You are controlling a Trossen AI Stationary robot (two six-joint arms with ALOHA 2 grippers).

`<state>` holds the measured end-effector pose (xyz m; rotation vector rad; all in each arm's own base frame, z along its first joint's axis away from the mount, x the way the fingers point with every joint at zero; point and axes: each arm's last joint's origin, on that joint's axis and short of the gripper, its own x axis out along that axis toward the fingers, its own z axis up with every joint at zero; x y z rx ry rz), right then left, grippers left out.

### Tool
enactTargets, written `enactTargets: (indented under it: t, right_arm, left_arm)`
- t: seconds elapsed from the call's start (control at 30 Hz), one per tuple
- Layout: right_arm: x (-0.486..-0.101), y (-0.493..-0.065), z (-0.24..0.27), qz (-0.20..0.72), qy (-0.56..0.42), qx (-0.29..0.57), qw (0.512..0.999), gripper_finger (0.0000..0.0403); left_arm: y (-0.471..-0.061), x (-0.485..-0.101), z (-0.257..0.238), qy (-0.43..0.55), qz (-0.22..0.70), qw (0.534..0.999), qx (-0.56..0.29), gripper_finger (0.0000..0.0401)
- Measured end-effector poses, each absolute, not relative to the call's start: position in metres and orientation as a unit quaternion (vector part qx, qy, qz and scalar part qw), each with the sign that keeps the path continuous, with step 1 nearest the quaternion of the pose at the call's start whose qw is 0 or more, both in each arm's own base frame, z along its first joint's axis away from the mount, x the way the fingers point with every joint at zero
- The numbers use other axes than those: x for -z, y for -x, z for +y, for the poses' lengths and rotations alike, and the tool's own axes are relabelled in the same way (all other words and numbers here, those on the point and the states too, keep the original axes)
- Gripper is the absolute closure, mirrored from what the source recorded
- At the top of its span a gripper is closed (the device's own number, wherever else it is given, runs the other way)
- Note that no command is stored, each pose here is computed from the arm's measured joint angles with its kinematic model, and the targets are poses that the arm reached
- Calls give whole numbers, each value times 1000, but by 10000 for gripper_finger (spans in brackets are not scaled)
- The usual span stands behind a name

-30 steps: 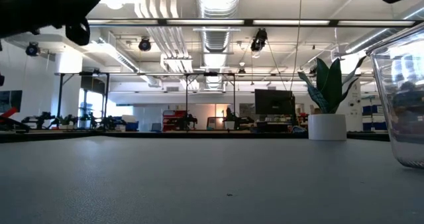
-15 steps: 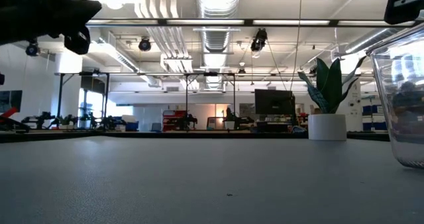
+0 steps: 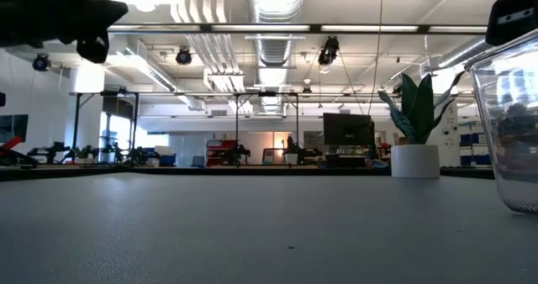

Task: Nest measuring cups in basket
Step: Return to Home Position

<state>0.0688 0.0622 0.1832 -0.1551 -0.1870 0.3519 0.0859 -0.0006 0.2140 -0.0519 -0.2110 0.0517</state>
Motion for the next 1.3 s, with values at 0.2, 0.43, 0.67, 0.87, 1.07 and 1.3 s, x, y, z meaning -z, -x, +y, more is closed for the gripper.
enactTargets:
  t: [0.2,0.43,0.67,0.87,1.07,1.3]
  right_arm:
    - [-176,-69,64,-51,33,-194,979,394]
    - [-174,-69,64,-42,21,-203,978,394]
    - [-173,-71,62,-24,-22,-142,989,394]
    - [-171,-72,63,-26,48,-141,988,394]
    - [-171,-72,63,-25,46,-141,989,394]
    - [-171,-72,63,-25,47,-141,989,394]
  left_arm:
    - [-95,-187,-1,28,-109,993,-23,401]
    - [-95,-185,-3,45,-99,994,19,401]
    - [-96,-184,-3,118,-93,988,25,401]
    - [-95,-188,-3,125,-99,987,27,401]
    - [-95,-188,-3,124,-98,987,26,401]
    - [-95,-188,-3,124,-98,987,26,401]
